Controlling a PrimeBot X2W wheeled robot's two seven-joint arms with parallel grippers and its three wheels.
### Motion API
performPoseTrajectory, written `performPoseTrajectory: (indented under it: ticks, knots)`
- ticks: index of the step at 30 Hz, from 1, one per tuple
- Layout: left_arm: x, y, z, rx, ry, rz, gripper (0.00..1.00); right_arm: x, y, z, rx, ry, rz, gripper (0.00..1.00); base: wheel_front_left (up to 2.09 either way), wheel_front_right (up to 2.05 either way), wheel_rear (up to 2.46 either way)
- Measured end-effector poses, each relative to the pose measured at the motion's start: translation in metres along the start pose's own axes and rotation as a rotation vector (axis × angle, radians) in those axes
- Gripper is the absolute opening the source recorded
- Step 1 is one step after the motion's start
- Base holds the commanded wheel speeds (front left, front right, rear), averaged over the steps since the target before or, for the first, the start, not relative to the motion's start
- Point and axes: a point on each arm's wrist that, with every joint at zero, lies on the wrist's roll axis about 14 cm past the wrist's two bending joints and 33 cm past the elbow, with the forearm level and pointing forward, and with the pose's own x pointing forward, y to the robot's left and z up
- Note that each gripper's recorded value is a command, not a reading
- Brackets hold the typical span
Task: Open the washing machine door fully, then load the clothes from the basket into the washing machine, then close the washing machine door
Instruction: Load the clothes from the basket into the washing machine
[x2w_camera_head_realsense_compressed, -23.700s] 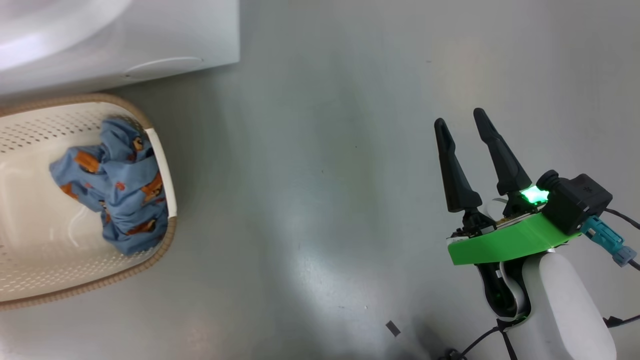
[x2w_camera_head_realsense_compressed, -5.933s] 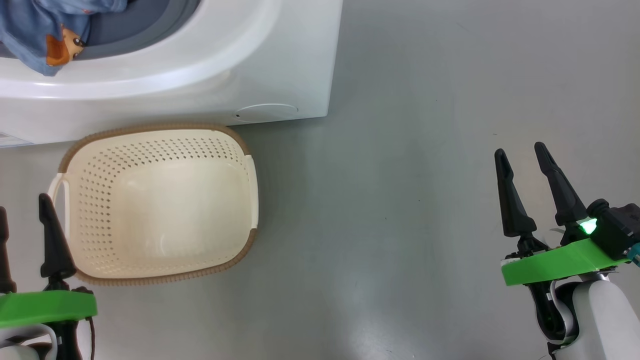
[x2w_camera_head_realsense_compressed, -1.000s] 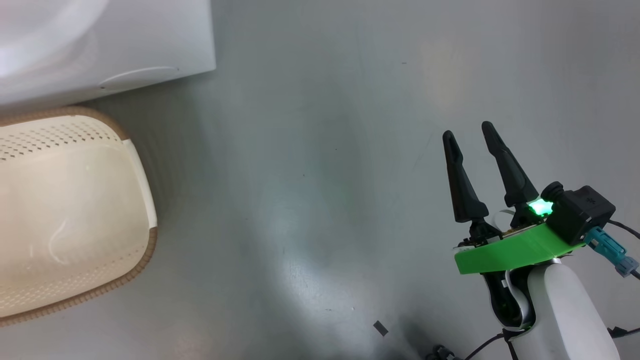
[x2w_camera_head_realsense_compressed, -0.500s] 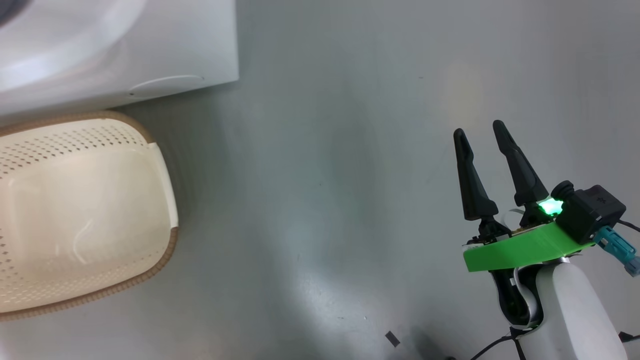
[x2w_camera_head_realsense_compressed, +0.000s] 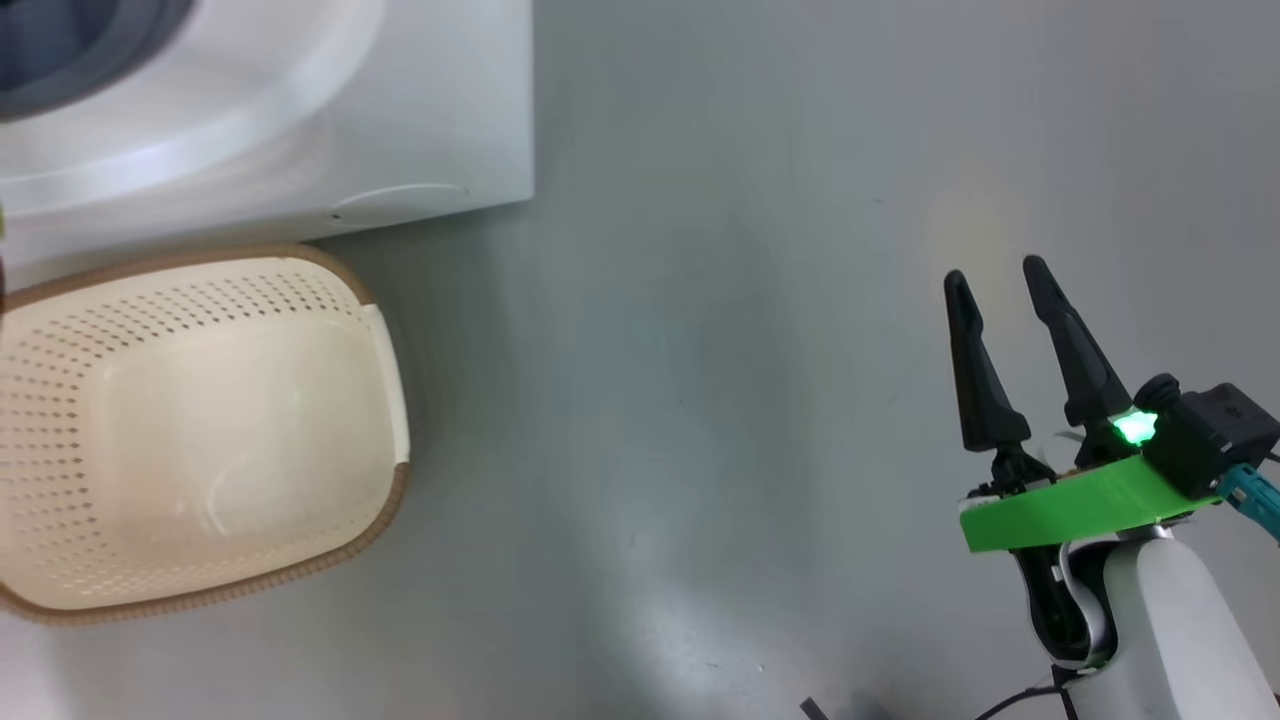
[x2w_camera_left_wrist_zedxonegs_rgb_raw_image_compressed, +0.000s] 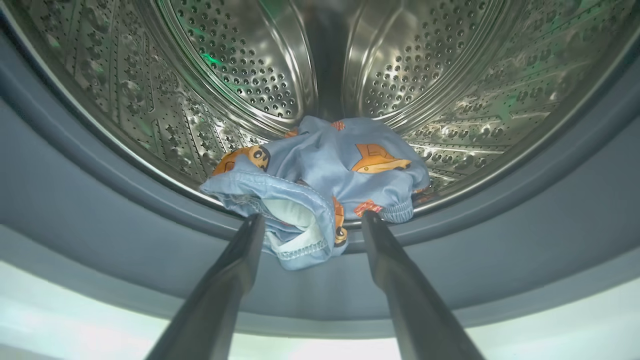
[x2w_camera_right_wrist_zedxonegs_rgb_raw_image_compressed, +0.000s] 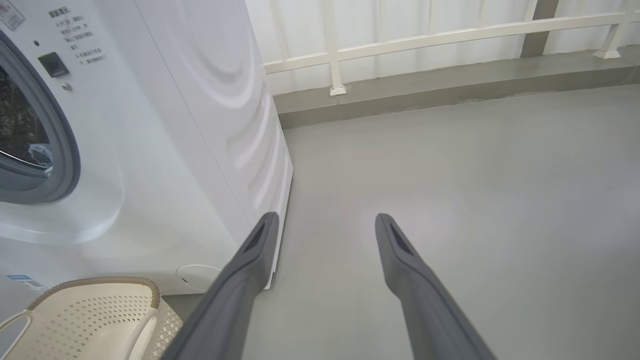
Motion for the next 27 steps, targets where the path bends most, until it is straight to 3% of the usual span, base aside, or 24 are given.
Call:
performPoseTrajectory:
  ticks: [27]
  knots:
    - [-0.111, 0.016, 0.012, 0.059, -0.117, 0.052, 1.0, -0.007, 0.015, 0.022, -0.016, -0.044, 0.062, 1.0, 0.0, 0.0, 0.0]
